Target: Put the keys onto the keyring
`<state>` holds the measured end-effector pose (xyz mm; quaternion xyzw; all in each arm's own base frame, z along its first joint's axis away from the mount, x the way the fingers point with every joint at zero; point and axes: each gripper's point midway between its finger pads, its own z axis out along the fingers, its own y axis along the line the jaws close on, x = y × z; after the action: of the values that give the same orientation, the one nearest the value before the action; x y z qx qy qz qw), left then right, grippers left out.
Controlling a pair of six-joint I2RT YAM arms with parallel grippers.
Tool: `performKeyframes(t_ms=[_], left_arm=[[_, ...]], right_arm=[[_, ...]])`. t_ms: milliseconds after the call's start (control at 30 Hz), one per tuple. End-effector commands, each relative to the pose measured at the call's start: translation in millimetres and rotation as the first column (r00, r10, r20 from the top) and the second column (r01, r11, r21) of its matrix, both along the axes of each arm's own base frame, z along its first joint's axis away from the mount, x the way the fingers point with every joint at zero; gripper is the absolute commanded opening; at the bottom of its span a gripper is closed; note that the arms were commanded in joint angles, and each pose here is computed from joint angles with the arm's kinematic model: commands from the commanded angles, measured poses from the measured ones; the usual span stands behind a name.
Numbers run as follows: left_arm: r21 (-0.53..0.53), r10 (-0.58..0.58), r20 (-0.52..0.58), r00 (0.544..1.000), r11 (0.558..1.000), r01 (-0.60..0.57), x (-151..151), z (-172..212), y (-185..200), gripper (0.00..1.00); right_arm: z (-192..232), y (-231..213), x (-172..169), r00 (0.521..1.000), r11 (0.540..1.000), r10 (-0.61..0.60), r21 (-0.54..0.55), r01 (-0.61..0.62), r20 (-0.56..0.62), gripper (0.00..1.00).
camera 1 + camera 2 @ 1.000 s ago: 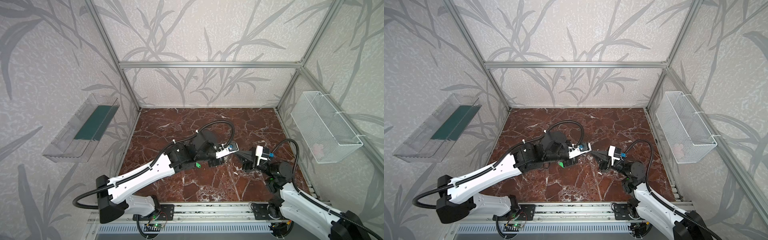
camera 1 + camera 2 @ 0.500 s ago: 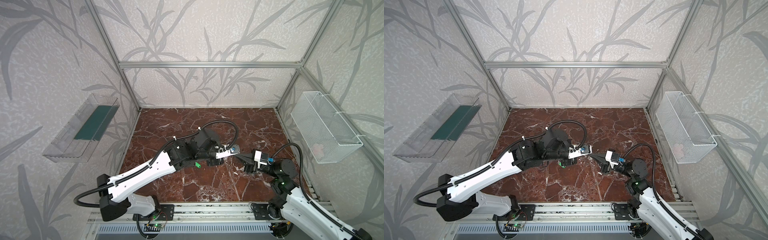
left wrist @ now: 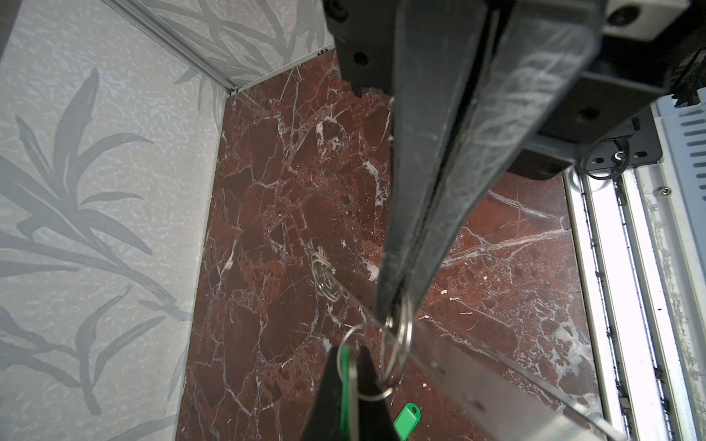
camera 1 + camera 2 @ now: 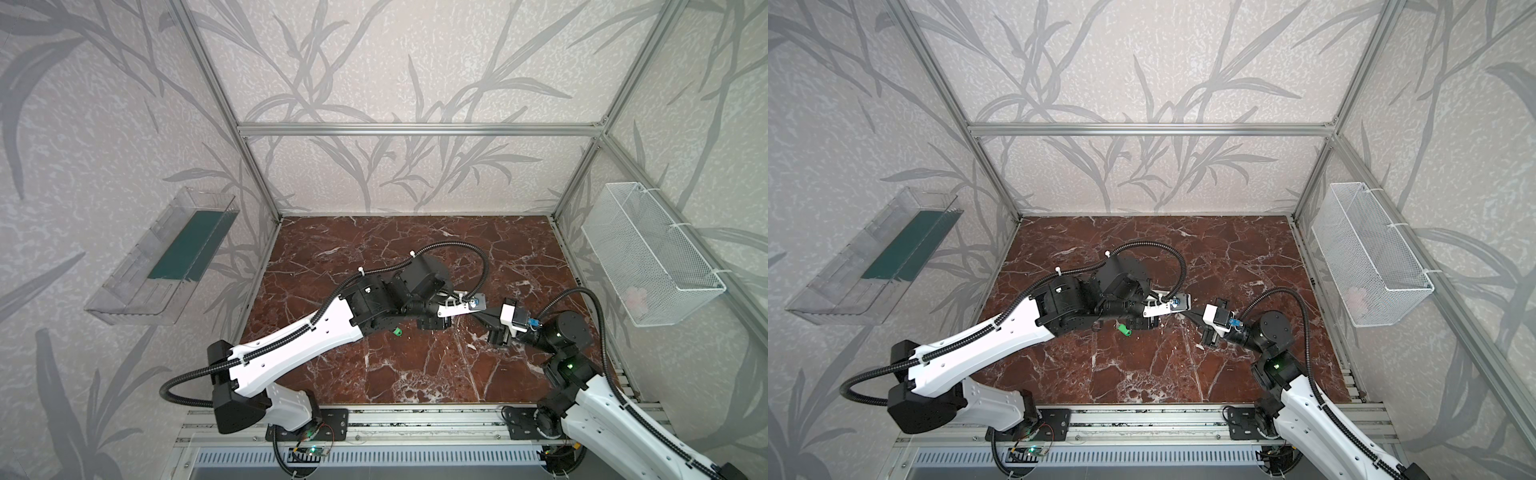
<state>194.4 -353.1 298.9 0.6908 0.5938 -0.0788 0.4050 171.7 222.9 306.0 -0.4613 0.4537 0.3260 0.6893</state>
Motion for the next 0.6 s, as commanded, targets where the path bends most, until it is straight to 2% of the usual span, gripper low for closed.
performKeyframes(t_ms=[0, 200, 567], left_arm=[[0.024, -0.015, 0.038, 0.999, 1.0, 0.014, 1, 6, 1, 0.0], [0.053, -0.015, 0.094, 0.995, 0.999, 0.01, 8, 16, 5, 0.0], [0.07, -0.049, 0.044, 0.998, 0.997, 0.046, -2, 11, 5, 0.0]], right_arm=[[18, -4, 1, 0.996, 0.999, -0.042, -0.002, 0.042, 0.083, 0.0], [11, -7, 6, 0.992, 0.996, -0.083, -0.032, 0.086, 0.094, 0.0], [4, -9, 18, 0.989, 0.99, -0.133, -0.047, 0.136, 0.066, 0.0]])
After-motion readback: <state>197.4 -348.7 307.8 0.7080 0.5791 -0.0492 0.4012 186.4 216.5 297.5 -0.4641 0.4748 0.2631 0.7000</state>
